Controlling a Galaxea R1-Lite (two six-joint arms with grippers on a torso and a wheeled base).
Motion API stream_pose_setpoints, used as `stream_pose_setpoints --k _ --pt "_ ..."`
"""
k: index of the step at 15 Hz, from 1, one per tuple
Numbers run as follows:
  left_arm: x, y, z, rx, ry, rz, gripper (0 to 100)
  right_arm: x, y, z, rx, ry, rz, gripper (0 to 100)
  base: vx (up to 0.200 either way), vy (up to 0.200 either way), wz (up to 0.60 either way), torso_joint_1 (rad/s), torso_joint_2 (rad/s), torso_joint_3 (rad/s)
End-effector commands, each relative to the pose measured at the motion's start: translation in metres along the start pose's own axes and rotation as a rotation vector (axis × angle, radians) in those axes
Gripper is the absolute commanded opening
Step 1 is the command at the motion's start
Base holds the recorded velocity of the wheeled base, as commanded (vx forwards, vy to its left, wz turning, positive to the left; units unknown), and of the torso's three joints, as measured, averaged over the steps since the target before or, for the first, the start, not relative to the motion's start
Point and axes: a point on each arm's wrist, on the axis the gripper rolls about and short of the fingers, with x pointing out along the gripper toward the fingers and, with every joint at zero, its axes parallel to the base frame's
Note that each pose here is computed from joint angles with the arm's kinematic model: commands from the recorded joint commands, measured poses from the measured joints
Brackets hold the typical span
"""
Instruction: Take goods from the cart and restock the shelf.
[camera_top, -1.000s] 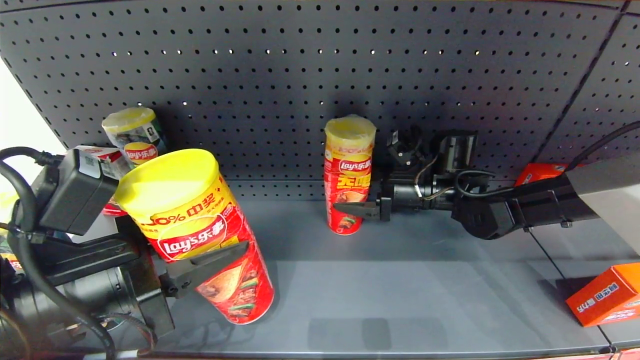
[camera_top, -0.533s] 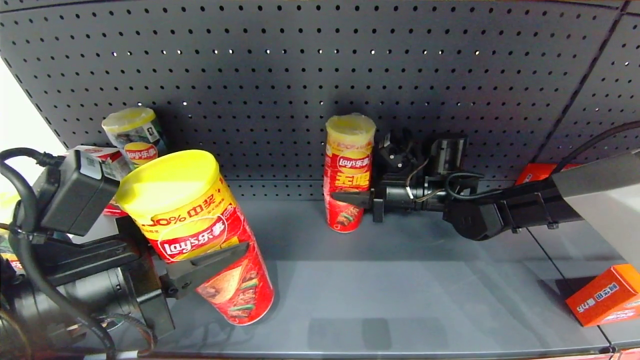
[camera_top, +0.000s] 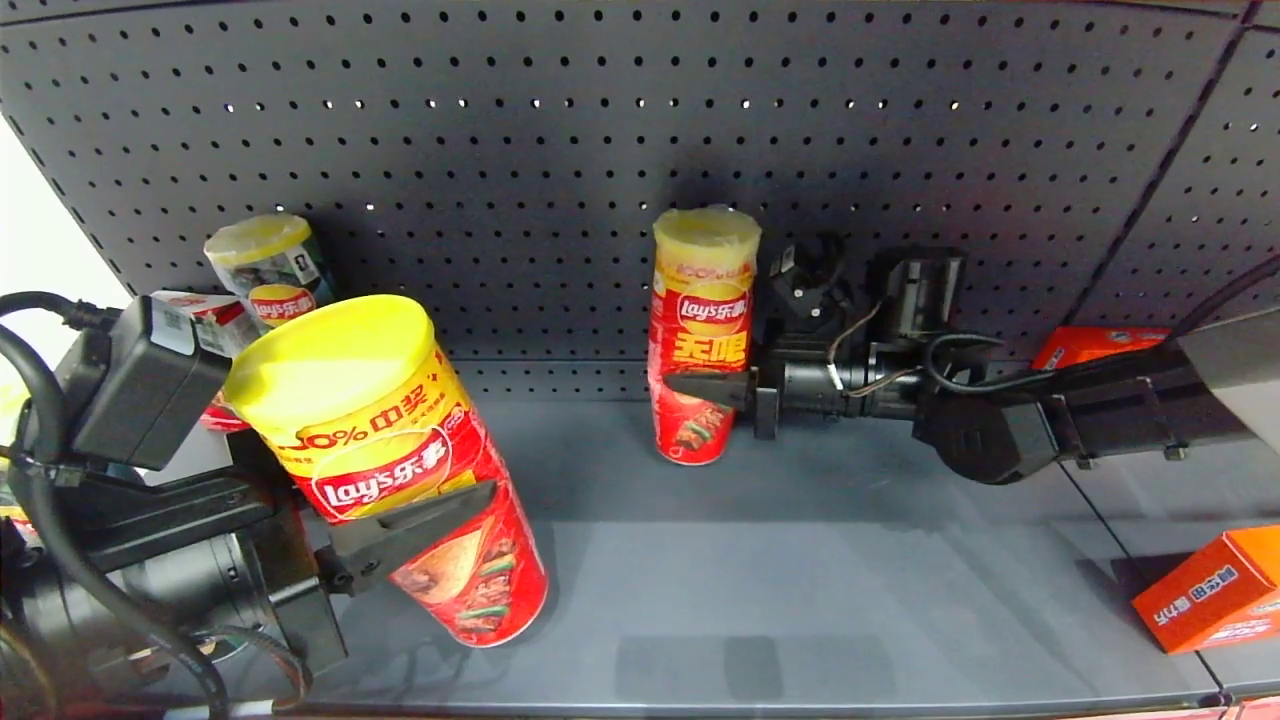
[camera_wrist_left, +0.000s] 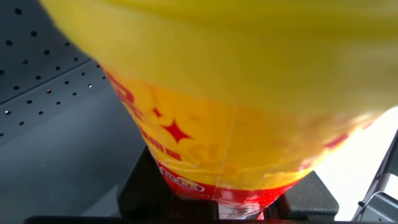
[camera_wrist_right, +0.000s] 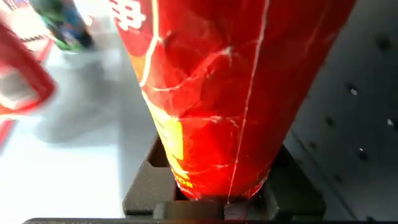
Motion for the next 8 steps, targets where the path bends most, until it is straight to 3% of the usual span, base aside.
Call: stream_pose_setpoints --k 1,4,8 --pt "0.000 0.000 0.001 0.001 -0.003 0.000 0 -0.022 0.042 0.040 -0.012 -0.042 0.010 0 0.000 0.000 0.00 0.000 0.00 0.000" --pt "0.000 0.000 0.002 0.003 -0.008 0.001 0 -0.047 0.103 0.037 0.014 -0.018 -0.023 0 0.000 0.000 0.00 0.000 0.00 0.000" --pt "0.000 0.000 0.003 0.002 -0.011 0.001 0 -0.066 0.147 0.010 0.034 0.005 -0.072 0 0.000 0.000 0.00 0.000 0.00 0.000"
